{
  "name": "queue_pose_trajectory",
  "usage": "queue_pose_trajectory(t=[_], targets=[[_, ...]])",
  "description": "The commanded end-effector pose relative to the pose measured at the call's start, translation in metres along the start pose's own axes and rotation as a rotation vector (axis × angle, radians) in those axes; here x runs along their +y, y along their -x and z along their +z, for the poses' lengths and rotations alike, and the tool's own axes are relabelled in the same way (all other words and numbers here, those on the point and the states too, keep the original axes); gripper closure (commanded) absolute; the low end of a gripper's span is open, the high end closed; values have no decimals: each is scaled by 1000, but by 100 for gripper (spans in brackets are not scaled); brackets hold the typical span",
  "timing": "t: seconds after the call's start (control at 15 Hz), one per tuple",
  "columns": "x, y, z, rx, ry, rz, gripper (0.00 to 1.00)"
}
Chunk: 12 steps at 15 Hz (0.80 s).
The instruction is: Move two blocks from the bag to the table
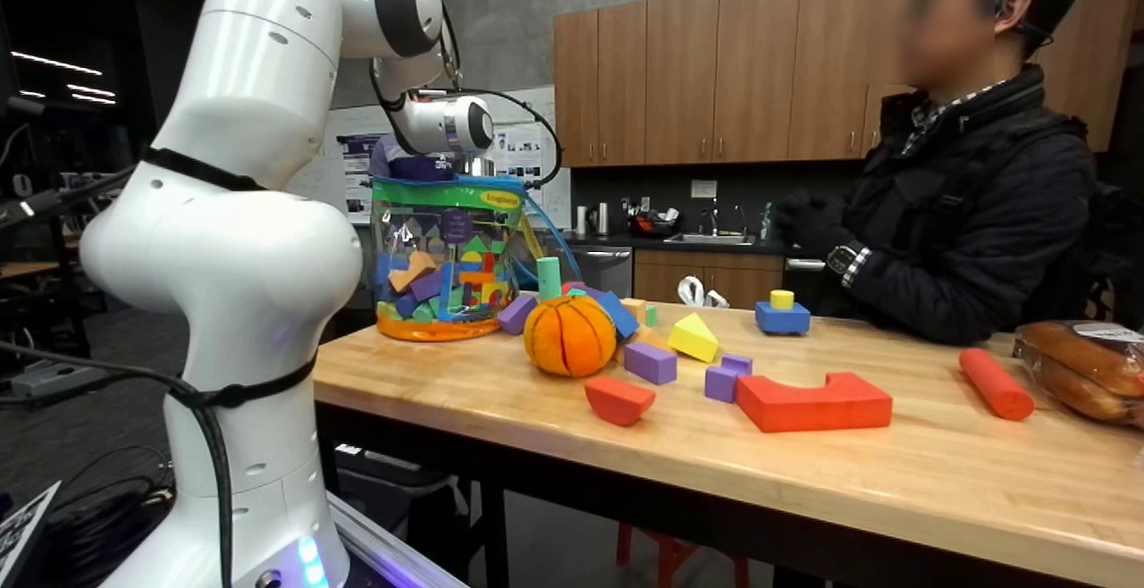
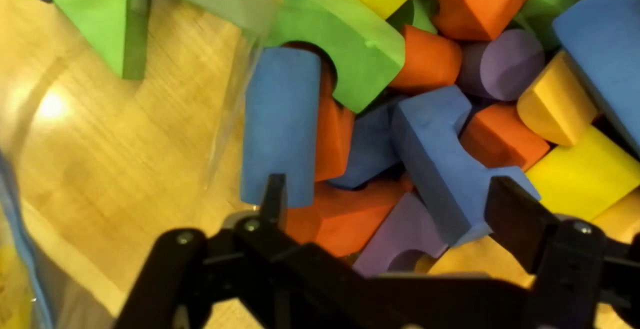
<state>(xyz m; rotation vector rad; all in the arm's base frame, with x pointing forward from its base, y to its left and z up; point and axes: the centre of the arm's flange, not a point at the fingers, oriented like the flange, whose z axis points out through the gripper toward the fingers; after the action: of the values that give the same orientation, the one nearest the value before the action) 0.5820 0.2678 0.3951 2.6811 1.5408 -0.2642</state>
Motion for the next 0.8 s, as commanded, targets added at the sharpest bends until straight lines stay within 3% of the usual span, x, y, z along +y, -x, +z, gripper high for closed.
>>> queue_pose_trajectory(t=[0.0, 0.4, 0.73], targets=[[15, -6, 3, -32, 4, 51, 0], [24, -10, 3, -33, 104, 97, 0], [19, -22, 14, -117, 108, 90, 0]])
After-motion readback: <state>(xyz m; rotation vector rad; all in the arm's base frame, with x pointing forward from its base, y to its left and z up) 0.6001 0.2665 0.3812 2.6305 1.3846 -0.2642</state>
